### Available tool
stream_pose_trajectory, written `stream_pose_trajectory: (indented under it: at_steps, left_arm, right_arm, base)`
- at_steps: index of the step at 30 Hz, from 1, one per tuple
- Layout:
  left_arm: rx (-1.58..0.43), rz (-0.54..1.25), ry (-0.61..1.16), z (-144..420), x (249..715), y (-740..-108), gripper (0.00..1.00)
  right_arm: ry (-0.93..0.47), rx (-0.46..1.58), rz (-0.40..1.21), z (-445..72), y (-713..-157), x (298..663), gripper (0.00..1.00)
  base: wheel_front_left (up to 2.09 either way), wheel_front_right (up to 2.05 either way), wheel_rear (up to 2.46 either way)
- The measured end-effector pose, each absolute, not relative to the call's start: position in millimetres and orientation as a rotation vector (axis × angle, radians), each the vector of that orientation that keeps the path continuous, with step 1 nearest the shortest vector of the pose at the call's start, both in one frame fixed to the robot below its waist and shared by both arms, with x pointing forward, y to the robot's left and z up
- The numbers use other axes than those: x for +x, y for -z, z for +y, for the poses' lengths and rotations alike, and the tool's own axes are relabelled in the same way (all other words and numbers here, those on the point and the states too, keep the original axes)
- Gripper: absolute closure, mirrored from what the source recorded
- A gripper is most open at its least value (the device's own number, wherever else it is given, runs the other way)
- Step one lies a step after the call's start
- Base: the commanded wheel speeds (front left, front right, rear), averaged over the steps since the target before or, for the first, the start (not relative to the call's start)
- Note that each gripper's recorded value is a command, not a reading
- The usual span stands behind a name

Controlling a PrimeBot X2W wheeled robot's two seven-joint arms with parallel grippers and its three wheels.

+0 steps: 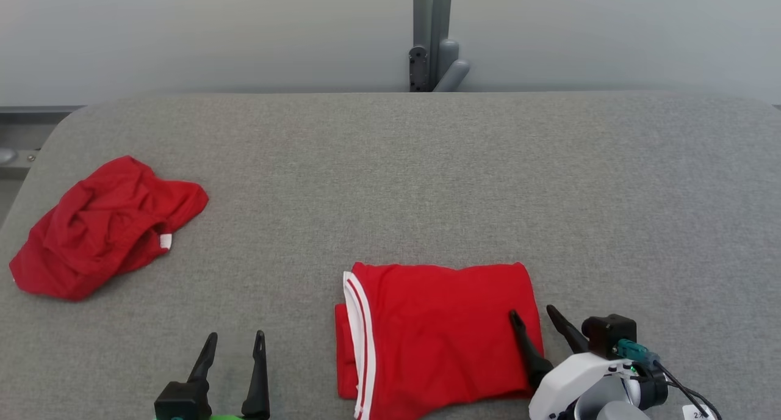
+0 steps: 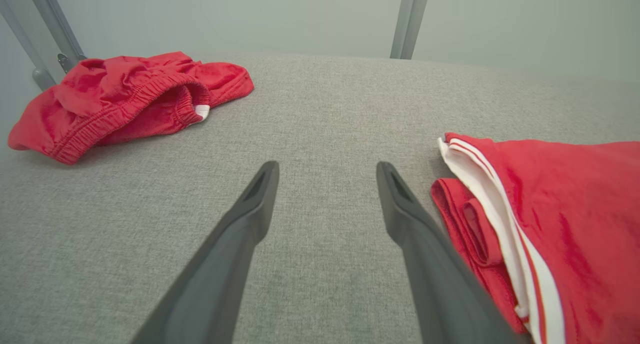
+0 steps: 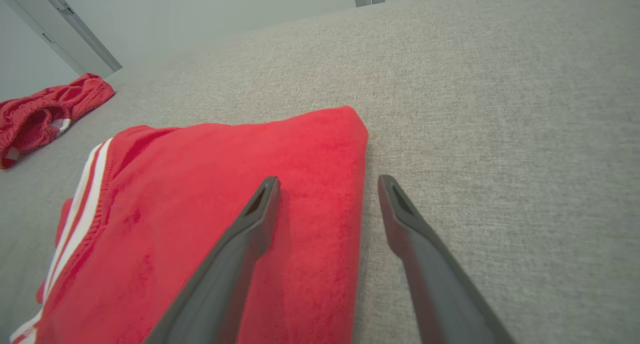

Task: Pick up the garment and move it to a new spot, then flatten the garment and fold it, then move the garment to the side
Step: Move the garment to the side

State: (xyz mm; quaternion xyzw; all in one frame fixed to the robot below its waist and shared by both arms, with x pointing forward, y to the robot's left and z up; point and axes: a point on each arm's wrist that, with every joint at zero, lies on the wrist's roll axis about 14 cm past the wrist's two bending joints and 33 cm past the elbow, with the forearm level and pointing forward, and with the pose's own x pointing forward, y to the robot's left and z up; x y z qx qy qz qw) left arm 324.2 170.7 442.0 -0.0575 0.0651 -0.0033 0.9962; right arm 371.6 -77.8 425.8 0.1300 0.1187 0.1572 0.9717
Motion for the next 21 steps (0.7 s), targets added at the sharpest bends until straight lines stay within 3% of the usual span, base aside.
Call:
stream_pose_trajectory:
  at_steps: [6,8,9,21]
  left_arm:
    - [-0.127,0.129,-0.026,179,323,-443,0.00]
    - [-0.128,0.127,-0.037,182,323,-443,0.00]
    - [-0.128,0.129,-0.045,185,322,-443,0.00]
    - [-0.138,0.153,0.078,148,340,-436,0.00]
  right_arm:
    - [-0.336,0.214,0.338,-71,-398,379,0.00]
    - [-0.355,0.220,0.353,-64,-394,381,0.83]
    - [-0.369,0.228,0.359,-58,-393,384,1.00]
    - [-0.241,0.241,0.279,-102,-411,392,1.00]
  base:
    - [0.00,0.00,0.00]
    - [0.00,0.00,0.00]
    - [0.00,0.00,0.00]
    - [0.00,0.00,0.00]
